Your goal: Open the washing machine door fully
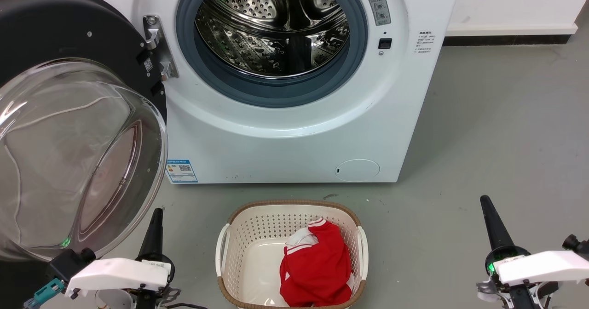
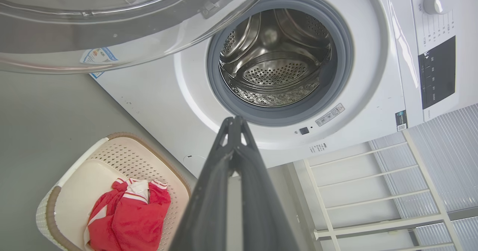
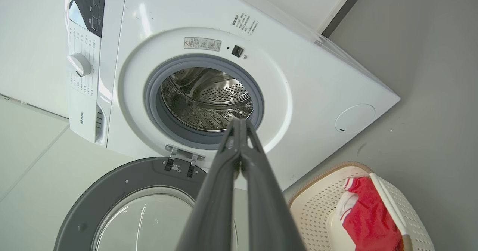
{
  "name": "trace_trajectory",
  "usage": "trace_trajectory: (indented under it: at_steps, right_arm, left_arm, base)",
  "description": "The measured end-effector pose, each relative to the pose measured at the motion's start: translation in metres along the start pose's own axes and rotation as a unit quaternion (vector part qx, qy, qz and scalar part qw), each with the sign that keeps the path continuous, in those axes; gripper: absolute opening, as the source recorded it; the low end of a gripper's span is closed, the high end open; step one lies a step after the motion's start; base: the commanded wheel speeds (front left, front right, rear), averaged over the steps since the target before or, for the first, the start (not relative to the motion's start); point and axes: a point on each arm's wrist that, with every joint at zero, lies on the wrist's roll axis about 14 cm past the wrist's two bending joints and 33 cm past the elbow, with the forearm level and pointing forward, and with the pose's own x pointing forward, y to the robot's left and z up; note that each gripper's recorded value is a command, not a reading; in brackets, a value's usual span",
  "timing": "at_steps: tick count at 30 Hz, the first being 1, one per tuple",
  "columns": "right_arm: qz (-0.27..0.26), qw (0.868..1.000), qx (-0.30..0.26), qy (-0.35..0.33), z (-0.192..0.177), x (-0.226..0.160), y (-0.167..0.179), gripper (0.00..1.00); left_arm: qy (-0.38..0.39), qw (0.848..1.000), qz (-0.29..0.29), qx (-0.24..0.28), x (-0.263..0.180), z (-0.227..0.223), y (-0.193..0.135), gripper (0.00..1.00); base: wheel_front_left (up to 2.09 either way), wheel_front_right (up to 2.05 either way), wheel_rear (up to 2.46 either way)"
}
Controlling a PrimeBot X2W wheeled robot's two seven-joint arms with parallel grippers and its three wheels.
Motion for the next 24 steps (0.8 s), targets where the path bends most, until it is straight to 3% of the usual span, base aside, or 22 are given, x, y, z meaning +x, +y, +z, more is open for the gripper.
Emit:
trace_trajectory:
  at_steps: [24]
  right_arm:
    - [-0.003, 0.993, 0.114, -0.002, 0.0036, 0.0068, -0.0022, 0.00]
  left_arm:
    - [0.009, 0.992, -0.013, -0.125, 0.0037, -0.0005, -0.0044, 0.00]
  base:
    - [0.00, 0.00, 0.00]
